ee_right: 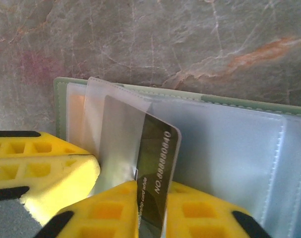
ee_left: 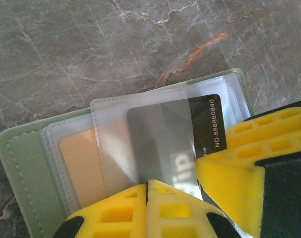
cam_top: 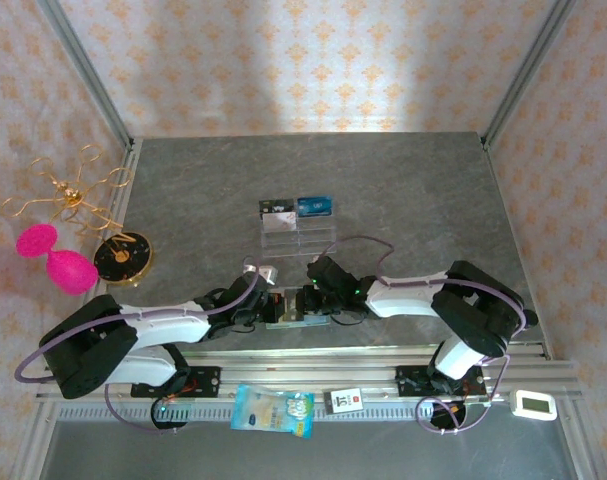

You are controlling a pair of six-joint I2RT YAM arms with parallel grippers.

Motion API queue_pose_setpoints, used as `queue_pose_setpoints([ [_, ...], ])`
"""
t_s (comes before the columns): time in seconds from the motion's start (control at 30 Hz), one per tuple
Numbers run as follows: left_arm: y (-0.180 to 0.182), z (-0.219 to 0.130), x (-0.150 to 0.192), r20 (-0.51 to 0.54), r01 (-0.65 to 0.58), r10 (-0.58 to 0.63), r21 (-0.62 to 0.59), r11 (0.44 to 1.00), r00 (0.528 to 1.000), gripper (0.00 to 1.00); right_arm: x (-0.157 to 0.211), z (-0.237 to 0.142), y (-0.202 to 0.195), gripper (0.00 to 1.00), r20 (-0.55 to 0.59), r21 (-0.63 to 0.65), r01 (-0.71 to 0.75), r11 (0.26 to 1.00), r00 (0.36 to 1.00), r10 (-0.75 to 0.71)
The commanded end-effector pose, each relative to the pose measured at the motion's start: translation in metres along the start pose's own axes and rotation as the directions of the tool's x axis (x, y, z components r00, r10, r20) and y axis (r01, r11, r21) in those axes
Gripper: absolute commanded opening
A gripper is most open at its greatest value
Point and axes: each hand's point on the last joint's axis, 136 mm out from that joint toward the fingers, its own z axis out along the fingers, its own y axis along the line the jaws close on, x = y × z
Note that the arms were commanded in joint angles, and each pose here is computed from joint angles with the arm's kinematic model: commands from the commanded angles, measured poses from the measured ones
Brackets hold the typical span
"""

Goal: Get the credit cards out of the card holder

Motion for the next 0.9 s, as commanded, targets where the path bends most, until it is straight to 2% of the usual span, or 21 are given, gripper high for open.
queue_pose_setpoints([
  [0.0,0.017,0.000,0.016,-0.048,-0.010,0.007,-0.057,0.998,0.999,0.00,0.000,-0.001,-0.013,0.12,0.019,0.066,-0.006,0.998,1.000,0.005],
  [0.27,0.020,0.001,0.021,-0.061,-0.007,0.003,-0.057,0.998,0.998,0.00,0.007,-0.015,-0.036,0.06,0.054,0.112,-0.042,0.993,0.998,0.036],
  [0.87,0.016,-0.001,0.016,-0.050,-0.004,0.002,-0.048,0.999,0.999,0.00,0.004,-0.021,-0.036,0.00,0.089,0.100,-0.044,0.994,0.995,0.035],
])
